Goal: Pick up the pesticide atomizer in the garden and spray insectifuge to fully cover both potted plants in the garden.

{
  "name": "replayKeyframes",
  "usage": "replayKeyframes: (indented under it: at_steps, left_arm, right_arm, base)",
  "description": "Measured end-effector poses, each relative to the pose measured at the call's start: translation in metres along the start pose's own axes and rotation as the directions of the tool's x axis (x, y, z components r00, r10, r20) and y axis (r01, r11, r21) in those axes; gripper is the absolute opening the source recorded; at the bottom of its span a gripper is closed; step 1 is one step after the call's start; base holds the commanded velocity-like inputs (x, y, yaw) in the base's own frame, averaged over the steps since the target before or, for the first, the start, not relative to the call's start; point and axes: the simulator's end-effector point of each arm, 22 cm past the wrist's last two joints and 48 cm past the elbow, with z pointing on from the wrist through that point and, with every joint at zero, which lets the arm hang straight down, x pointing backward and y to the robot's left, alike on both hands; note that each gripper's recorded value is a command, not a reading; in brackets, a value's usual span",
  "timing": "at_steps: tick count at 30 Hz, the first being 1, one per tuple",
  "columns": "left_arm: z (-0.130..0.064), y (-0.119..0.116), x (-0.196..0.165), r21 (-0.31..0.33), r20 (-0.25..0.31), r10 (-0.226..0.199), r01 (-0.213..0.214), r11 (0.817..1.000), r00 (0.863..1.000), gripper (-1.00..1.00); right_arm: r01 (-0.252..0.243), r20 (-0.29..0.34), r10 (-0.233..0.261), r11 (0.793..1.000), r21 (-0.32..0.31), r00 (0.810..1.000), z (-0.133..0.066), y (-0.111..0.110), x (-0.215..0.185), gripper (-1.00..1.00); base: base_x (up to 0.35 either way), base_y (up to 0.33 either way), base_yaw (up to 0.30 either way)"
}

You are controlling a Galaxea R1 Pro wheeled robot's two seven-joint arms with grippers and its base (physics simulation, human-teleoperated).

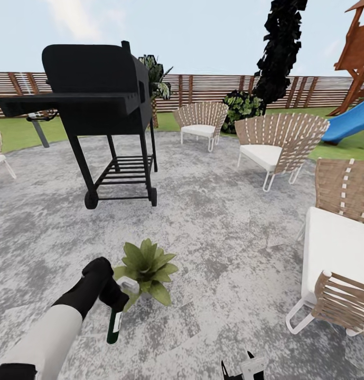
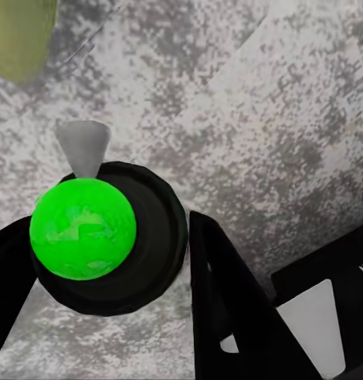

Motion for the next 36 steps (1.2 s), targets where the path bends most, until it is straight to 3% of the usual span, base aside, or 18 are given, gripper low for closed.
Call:
replayKeyframes:
  at_steps: [4,11,13,17,36]
  left_arm:
    - [-0.020,-0.001,-0.011,0.009,-0.030,0.045,-0.045,0.999,0.999,-1.00]
    - [-0.028,-0.004,-0.004,-0.002,-0.102,0.082,-0.083,0.997,0.991,-1.00]
    - [-0.042,-0.016,-0.028,0.002,-0.074,0.111,-0.112,0.994,0.991,-1.00]
    - [-0.054,-0.018,-0.044,-0.005,-0.049,0.122,-0.122,0.992,0.991,-1.00]
    - [-0.043,-0.017,-0.031,0.006,-0.084,0.121,-0.121,0.993,0.989,-1.00]
  right_arm:
    - [0.000,0.000,0.000,1.000,0.000,1.000,0.000,0.000,0.000,1.00]
    - [-0.003,0.002,0.003,1.000,-0.003,1.000,0.000,0.003,-0.001,1.00]
    - [-0.003,0.002,0.003,1.000,-0.004,1.000,0.000,0.003,-0.001,1.00]
    - [-0.002,0.003,0.002,1.000,-0.004,1.000,0.000,0.003,-0.001,1.00]
    - [0.001,0.000,-0.001,1.000,-0.003,1.000,0.000,0.001,0.000,1.00]
  base:
    - [0.000,0.000,0.000]
    - [0.000,0.000,0.000]
    - [0.000,0.000,0.000]
    - [0.000,0.000,0.000]
    - [0.053,0.000,0.000]
